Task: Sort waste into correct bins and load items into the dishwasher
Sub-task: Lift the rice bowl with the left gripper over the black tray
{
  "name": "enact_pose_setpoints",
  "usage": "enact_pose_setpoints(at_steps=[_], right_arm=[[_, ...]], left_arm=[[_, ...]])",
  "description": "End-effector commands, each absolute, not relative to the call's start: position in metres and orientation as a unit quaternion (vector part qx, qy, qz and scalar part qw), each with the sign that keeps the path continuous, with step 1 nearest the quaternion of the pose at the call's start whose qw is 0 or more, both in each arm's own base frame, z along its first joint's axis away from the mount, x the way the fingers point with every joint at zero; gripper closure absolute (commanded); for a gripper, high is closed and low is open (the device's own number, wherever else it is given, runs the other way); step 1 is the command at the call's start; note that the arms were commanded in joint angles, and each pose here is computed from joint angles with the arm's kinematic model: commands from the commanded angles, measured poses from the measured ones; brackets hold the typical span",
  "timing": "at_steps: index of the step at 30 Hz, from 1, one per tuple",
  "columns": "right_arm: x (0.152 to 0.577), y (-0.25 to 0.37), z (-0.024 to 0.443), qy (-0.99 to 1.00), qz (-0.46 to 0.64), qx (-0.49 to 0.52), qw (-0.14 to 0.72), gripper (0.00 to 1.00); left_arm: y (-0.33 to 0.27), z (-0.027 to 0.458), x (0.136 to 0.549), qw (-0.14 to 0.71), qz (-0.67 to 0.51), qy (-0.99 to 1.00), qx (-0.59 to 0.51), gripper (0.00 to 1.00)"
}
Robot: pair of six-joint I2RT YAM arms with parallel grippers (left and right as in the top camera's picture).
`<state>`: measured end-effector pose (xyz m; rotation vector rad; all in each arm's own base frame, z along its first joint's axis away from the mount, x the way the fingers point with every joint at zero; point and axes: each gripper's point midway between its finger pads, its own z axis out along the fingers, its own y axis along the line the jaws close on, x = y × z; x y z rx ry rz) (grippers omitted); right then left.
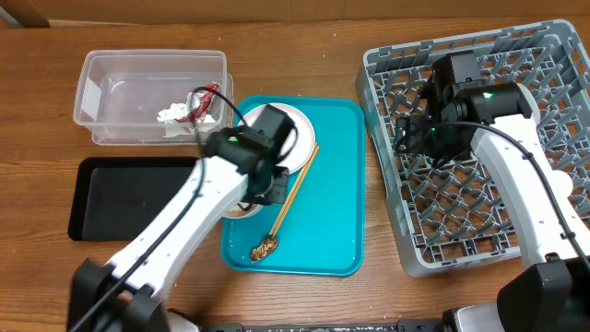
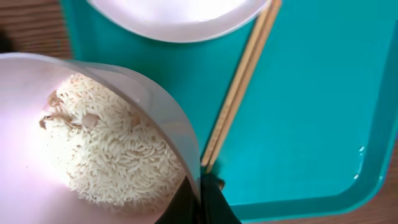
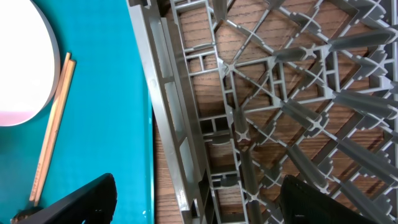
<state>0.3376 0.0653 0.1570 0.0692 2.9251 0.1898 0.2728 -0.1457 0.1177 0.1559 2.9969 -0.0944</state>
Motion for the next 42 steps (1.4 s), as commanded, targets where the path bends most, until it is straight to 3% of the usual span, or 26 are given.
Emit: enact_pose_setpoints(at_steps=[1,6,27,42], right_arm=[[0.339,0.065,0.158,0.992,0.065,0.023,0.107,0.14],[0.339,0.065,0.158,0.992,0.065,0.023,0.107,0.14],[0.337,0.065,0.158,0.992,0.064,0.023,0.104,0.14],[0.337,0.065,0.158,0.992,0.064,0.023,0.104,0.14]], left_arm=[[-0.111,0.152,0.285,0.118,-0.032,0.992,-0.010,0.96],[-0.074,0.165,0.292,0.127,-0.065,0.989,-0.051,0.96],[0.007,0.156,0.320,0.179,-0.475,0.853,-0.122,0.96],[0.050,0.138,0.319,0.202,-0.575,0.765,-0.208,0.96]])
